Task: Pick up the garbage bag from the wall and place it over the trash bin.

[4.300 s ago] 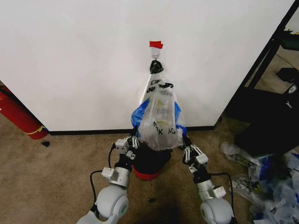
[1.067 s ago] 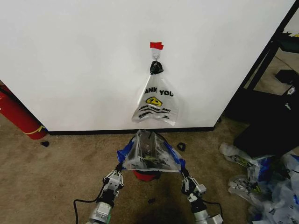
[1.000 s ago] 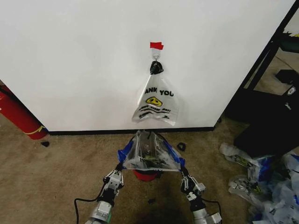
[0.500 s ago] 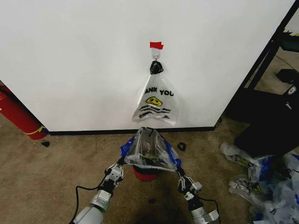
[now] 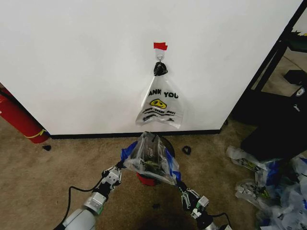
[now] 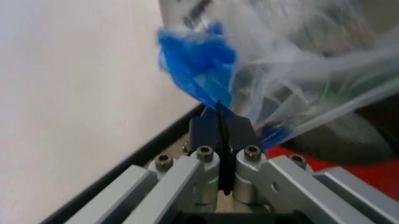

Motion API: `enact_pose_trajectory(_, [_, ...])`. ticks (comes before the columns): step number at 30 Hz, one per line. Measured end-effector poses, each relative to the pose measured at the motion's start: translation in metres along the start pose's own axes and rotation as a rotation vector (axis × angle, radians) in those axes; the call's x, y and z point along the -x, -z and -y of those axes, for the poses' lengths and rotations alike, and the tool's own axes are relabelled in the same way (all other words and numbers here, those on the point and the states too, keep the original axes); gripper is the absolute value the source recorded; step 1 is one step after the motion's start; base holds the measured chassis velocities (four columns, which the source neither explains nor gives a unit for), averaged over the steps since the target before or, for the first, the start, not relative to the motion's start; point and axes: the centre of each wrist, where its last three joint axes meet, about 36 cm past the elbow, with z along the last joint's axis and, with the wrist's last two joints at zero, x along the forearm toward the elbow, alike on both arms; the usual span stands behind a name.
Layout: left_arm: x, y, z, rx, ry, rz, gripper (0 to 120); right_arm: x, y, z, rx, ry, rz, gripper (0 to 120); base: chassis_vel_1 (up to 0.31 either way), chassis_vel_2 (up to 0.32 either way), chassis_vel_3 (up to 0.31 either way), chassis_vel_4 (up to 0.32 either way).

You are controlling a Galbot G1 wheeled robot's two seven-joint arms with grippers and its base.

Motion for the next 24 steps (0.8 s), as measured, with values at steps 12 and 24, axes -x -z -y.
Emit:
enact_pose_trajectory(12, [0.008,-0.027,0.001,0.041,-0.023,-0.052,0,0.001,-0.010,0.008,0.064,-0.143,-0.015,0,0.000,0.000,0.000,0.000])
enact_pose_trajectory(24, [0.016,-0.039,0.005,0.055,-0.035,-0.069,0,0.030,-0.022,0.005,0.215,-0.336,0.040,0,0.000,0.000,0.000,0.000])
